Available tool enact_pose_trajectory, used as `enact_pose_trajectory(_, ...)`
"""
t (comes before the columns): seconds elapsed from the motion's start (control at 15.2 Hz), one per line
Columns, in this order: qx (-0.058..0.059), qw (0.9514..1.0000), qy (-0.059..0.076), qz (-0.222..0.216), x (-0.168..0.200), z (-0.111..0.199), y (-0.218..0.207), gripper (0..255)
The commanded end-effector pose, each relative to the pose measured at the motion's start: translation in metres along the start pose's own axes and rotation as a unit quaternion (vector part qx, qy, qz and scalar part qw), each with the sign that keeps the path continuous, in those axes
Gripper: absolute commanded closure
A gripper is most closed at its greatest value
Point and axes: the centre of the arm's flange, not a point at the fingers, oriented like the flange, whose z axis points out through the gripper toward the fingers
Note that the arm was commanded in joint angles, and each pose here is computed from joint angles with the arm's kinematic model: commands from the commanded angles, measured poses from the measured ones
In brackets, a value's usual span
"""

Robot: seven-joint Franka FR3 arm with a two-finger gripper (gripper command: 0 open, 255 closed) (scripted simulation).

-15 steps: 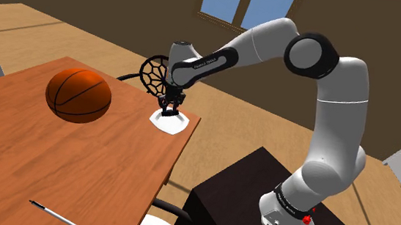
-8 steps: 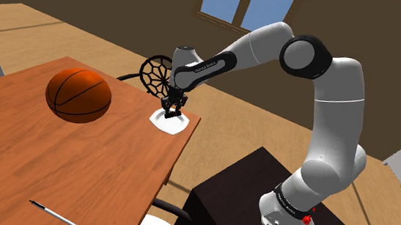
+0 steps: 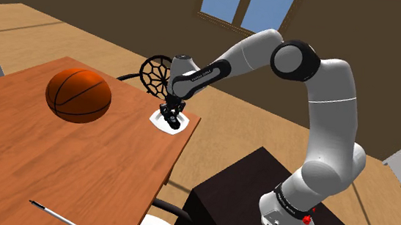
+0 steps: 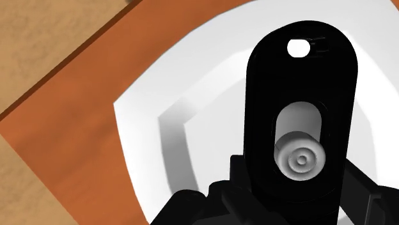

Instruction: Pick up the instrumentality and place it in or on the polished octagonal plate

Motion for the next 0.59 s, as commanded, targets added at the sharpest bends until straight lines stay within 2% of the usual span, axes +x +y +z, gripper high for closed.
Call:
enact_pose_trajectory(0.0, 0.0, 1.0, 0.0, 0.0, -0.0002, 0.0038, 0.0002, 255)
enact_pose_trajectory(0.4, 0.0, 1.0, 0.0, 0.0, -0.0002, 0.0038, 0.0002, 255)
enact_pose_trajectory(0.46, 0.0, 1.0, 0.0, 0.0, -0.0002, 0.0038, 0.0002, 0)
enact_pose_trajectory(0.53, 0.0, 1.0, 0.0, 0.0, -0.0002, 0.0038, 0.0002, 0)
